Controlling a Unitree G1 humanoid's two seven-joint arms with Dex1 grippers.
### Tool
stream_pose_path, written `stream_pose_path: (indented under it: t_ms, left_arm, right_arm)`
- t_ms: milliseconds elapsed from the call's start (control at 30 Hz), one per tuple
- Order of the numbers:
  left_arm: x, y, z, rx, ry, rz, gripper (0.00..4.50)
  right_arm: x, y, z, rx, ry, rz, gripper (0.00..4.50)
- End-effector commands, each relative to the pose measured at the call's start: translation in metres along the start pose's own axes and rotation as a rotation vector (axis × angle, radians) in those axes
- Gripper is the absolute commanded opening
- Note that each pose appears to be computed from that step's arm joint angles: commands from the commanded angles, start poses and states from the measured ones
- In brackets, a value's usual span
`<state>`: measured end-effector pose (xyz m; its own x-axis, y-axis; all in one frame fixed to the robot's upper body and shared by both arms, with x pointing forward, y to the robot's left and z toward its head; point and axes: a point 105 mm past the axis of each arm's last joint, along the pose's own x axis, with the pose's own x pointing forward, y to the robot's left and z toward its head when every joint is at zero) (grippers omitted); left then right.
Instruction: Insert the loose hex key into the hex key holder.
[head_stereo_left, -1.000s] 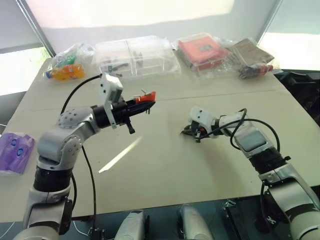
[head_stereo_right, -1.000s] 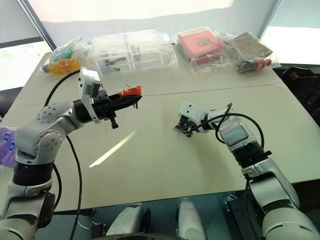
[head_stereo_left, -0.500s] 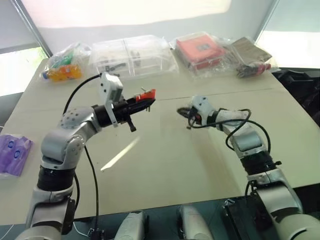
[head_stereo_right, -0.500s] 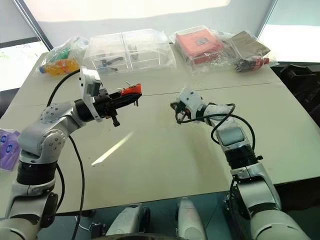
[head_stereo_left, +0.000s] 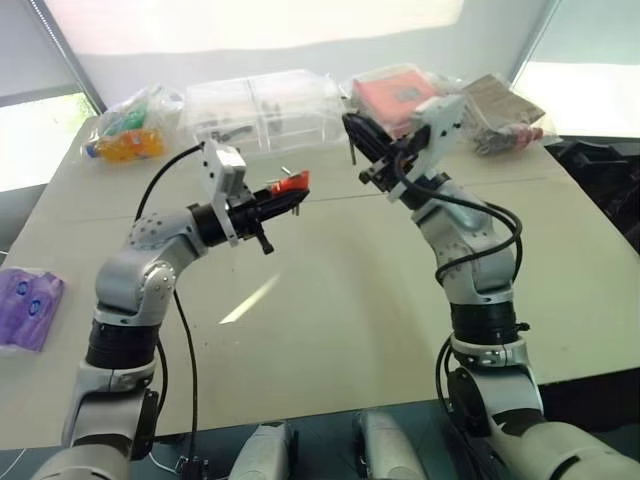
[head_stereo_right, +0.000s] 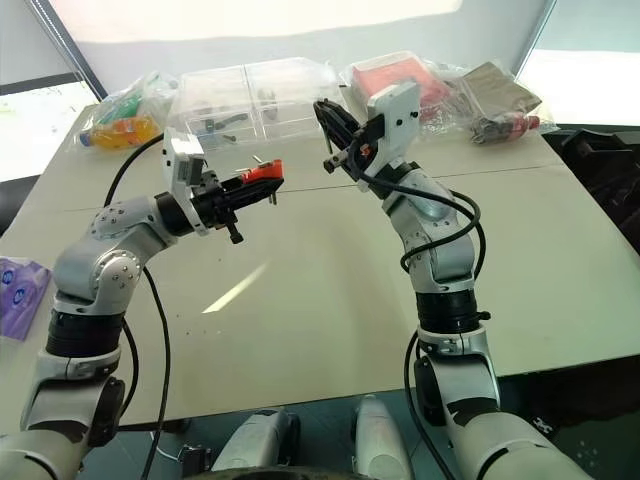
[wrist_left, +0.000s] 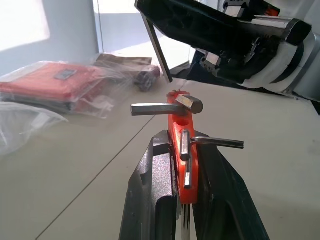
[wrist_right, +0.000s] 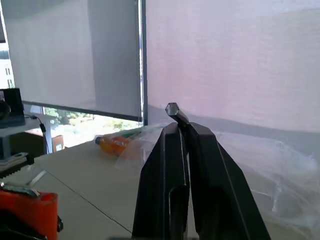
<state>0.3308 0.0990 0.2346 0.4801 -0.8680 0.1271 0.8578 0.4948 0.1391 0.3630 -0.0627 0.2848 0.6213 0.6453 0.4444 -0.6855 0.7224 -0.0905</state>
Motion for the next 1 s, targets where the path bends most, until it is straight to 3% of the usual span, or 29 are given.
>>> stream_pose_path:
  t_ms: [33,367,1000]
  left_arm:
    - [0.004,-0.002,0.013,0.047,-0.041,-0.018,0.08]
    - [0.005,0.0,0.016,0.034,-0.069,-0.006,0.08]
    - [0.008,0.002,0.024,0.008,-0.109,0.002,0.08]
  right_arm:
    - [0.012,0.022,0.04,0.034,-0.146,0.062,0.07]
    - [0.022,0.045,0.047,0.084,-0.208,0.121,0.07]
    - [0.014,0.062,0.026,0.093,-0.187,0.181,0.07]
